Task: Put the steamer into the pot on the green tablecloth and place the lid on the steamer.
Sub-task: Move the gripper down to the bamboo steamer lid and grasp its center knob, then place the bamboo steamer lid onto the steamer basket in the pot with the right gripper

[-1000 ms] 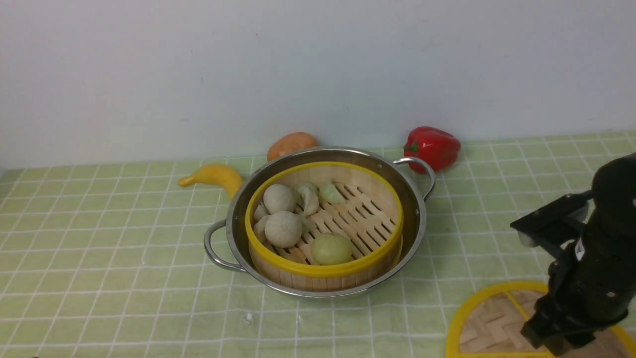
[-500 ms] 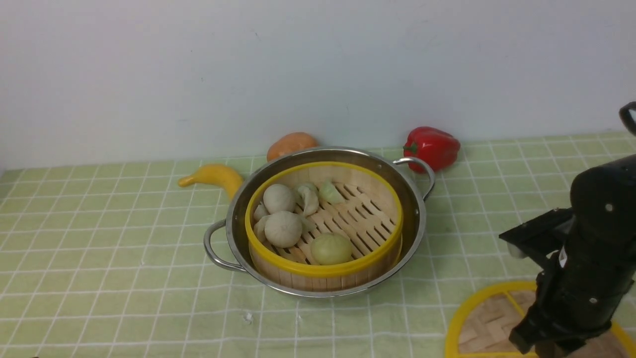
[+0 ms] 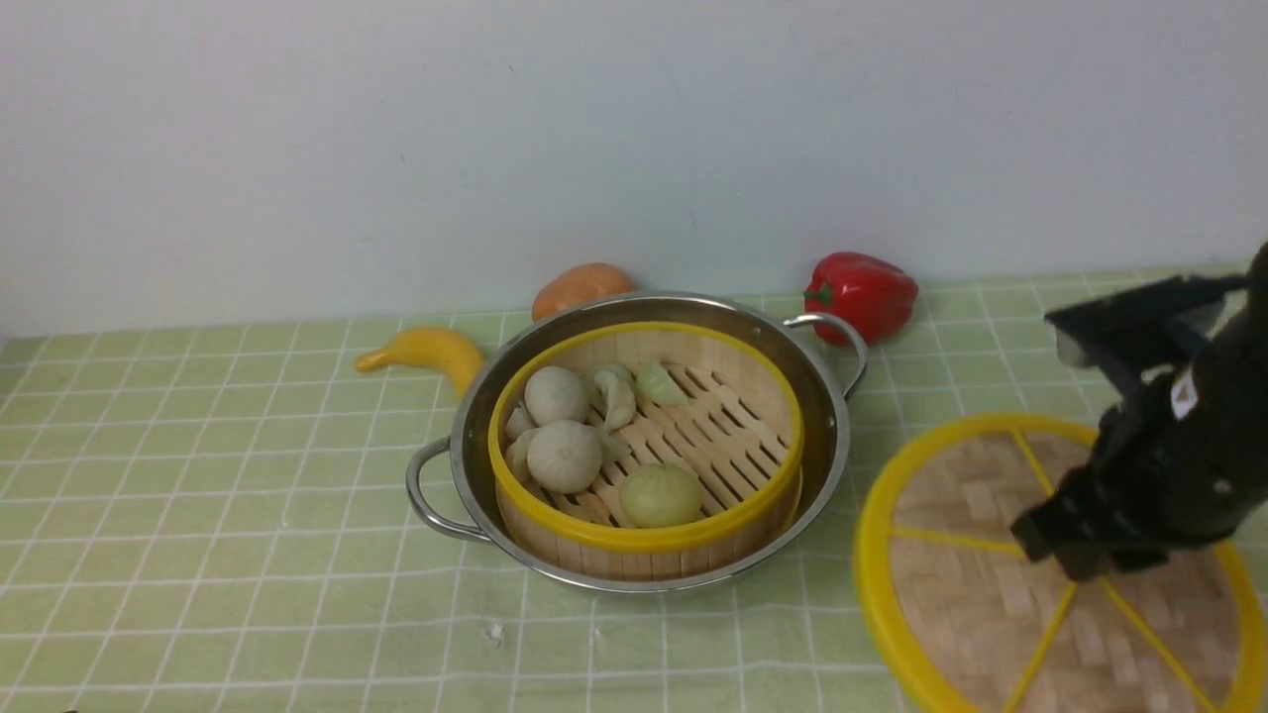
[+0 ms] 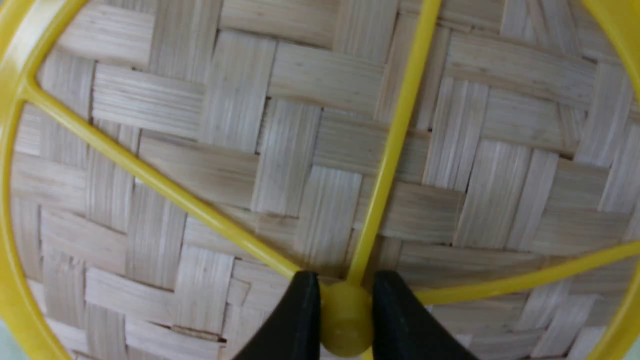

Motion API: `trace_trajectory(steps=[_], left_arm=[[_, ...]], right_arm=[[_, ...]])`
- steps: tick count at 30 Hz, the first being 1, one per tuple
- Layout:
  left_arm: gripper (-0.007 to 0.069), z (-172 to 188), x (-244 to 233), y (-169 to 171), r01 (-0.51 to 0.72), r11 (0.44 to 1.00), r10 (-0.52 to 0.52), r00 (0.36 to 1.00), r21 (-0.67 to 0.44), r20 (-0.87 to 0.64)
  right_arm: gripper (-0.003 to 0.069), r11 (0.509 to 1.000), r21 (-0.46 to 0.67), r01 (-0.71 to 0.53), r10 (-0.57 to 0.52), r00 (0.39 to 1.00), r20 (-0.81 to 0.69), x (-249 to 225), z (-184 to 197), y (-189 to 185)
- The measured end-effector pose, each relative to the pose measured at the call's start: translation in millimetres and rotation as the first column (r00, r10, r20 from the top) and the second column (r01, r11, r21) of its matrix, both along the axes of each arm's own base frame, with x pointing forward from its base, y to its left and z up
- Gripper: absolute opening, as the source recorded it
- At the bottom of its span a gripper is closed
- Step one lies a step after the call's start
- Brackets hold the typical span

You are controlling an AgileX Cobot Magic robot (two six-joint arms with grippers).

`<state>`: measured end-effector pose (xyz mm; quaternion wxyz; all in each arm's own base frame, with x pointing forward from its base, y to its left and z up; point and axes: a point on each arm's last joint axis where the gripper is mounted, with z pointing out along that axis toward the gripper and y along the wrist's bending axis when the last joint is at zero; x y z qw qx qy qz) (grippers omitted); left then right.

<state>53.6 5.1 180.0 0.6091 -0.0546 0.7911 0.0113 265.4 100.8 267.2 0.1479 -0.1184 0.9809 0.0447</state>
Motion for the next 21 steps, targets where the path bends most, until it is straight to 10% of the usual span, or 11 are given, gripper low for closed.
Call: trace_trajectory(steps=[10, 21], left_arm=[[0.0243, 0, 0, 0, 0.000, 1.000, 0.000, 1.000, 0.001, 0.000], [0.0243, 0, 0, 0, 0.000, 1.000, 0.000, 1.000, 0.001, 0.000]], right_arm=[[0.0146, 0.925, 0.187, -0.331, 0.262, 0.912, 0.316, 44, 74, 43], [0.0146, 0.821, 0.053, -0.569, 0.529, 0.792, 0.306, 82, 39, 123]])
